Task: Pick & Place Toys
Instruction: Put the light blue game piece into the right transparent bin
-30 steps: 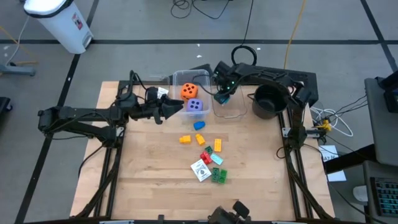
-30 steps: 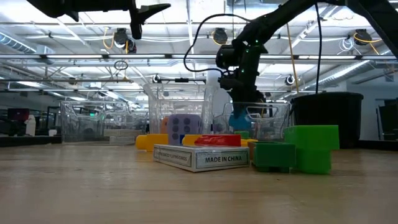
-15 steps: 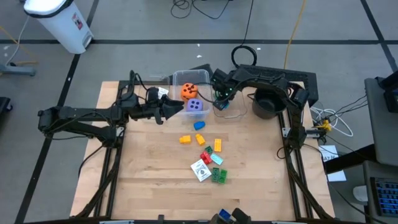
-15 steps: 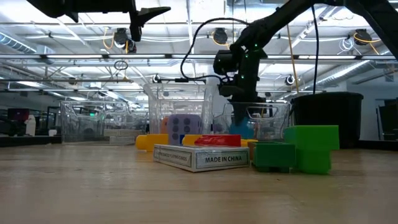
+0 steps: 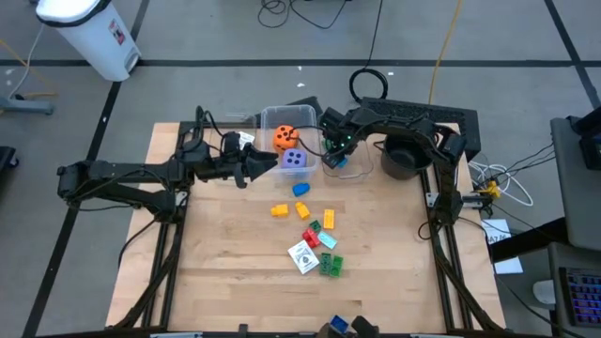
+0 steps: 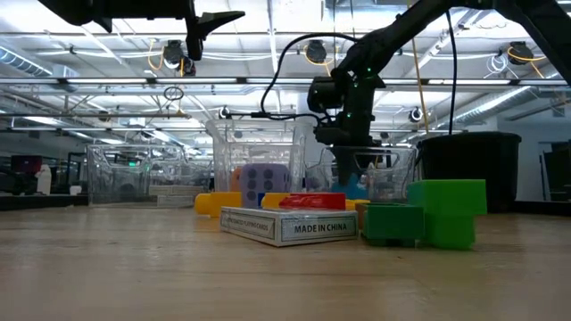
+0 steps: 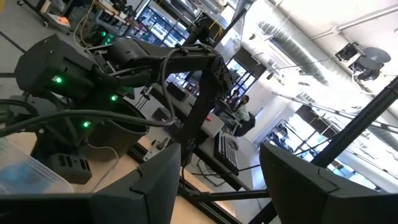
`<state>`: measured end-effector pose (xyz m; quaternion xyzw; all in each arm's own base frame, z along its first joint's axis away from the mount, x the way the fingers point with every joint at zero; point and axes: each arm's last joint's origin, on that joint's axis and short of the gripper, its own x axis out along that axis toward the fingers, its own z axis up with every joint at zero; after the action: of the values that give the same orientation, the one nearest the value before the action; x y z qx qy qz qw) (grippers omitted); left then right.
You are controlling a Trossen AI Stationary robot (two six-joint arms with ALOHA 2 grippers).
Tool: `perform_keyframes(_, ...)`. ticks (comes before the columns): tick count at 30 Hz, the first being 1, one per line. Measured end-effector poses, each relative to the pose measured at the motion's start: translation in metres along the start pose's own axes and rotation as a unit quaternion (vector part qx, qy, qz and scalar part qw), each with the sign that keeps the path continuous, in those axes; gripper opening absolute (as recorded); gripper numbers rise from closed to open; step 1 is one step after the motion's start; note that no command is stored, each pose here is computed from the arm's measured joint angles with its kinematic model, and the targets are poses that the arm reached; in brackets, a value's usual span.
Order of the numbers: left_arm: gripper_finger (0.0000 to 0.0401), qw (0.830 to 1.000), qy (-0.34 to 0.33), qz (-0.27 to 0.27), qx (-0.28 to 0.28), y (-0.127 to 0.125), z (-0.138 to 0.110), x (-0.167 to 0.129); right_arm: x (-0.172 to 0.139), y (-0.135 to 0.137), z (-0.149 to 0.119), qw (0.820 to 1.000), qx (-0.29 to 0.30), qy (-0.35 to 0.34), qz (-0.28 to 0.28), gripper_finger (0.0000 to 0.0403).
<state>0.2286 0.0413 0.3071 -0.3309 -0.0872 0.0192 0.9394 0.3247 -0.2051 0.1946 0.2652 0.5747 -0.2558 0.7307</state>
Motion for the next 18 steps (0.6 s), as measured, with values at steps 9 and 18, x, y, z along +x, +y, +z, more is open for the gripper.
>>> perform_keyframes(9,0.0223,1.000,0.000,0.000,-0.005,0.0000,0.0000,0.0000,-0.0002,0.0012,0.0059,0.999,0.022,-0.031,0.007,0.0151)
perform_keyframes(18,0.0223,1.000,0.000,0.000,-0.007,0.0000,0.0000,0.0000,-0.0002,0.0015,0.0067,0.999,0.009,-0.035,0.009,0.0157)
